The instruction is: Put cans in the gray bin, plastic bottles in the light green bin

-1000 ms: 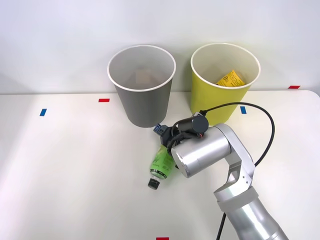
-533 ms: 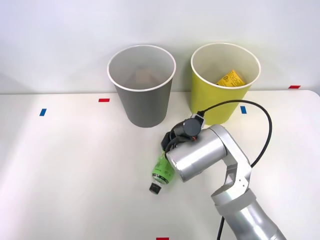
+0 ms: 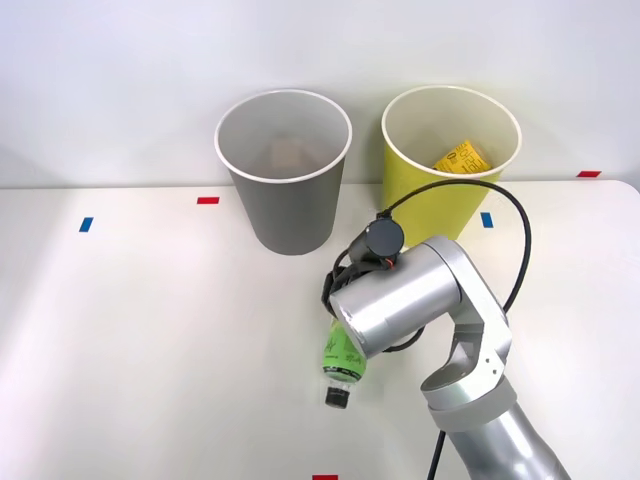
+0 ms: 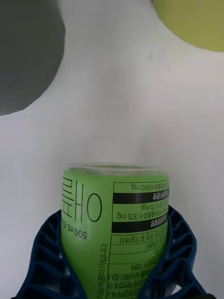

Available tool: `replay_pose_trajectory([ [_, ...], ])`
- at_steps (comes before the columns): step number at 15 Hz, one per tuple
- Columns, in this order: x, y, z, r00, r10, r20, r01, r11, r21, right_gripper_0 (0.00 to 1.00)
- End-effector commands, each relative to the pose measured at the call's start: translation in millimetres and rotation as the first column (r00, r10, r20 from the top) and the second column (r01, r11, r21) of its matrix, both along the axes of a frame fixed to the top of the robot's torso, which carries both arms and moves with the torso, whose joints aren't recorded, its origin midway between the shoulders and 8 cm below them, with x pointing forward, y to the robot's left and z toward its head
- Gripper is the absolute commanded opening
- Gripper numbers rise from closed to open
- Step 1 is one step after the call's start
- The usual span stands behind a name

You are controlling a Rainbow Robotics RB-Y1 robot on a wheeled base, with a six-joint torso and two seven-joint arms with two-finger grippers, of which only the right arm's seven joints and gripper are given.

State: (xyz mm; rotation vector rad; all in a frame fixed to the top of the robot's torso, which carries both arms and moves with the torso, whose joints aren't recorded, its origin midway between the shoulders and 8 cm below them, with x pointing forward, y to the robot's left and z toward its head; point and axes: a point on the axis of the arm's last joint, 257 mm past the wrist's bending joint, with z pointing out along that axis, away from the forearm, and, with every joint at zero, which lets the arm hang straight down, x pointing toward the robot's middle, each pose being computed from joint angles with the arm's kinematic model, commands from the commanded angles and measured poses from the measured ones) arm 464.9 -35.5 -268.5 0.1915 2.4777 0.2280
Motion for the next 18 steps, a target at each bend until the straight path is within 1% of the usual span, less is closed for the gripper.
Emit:
replay_pose_trajectory([
  [1,15,5,34,0.976,0.176,0.127,-0.163,0.98,-0.11,0.0],
  [2,21,8,44,0.958,0.231,0.169,-0.207,0.967,-0.146,0.0],
  [4,37,9,67,0.905,0.337,0.26,-0.278,0.931,-0.238,0.0],
  [6,51,10,91,0.85,0.4,0.342,-0.302,0.903,-0.307,0.0],
  [8,60,2,113,0.799,0.437,0.413,-0.298,0.884,-0.36,0.0],
  [9,62,-2,124,0.767,0.449,0.458,-0.299,0.882,-0.365,0.0],
  [11,59,-7,146,0.687,0.464,0.559,-0.314,0.883,-0.348,0.0],
  [12,54,-9,157,0.653,0.466,0.597,-0.323,0.885,-0.337,0.0],
  [13,49,-8,166,0.635,0.459,0.622,-0.334,0.889,-0.315,0.0],
  [14,44,-7,174,0.623,0.45,0.64,-0.342,0.892,-0.295,0.0],
  [15,38,-5,188,0.605,0.433,0.668,-0.352,0.898,-0.263,0.0],
  [16,34,-1,205,0.582,0.402,0.706,-0.373,0.904,-0.208,0.0],
  [18,29,6,241,0.519,0.318,0.793,-0.405,0.909,-0.099,0.0],
])
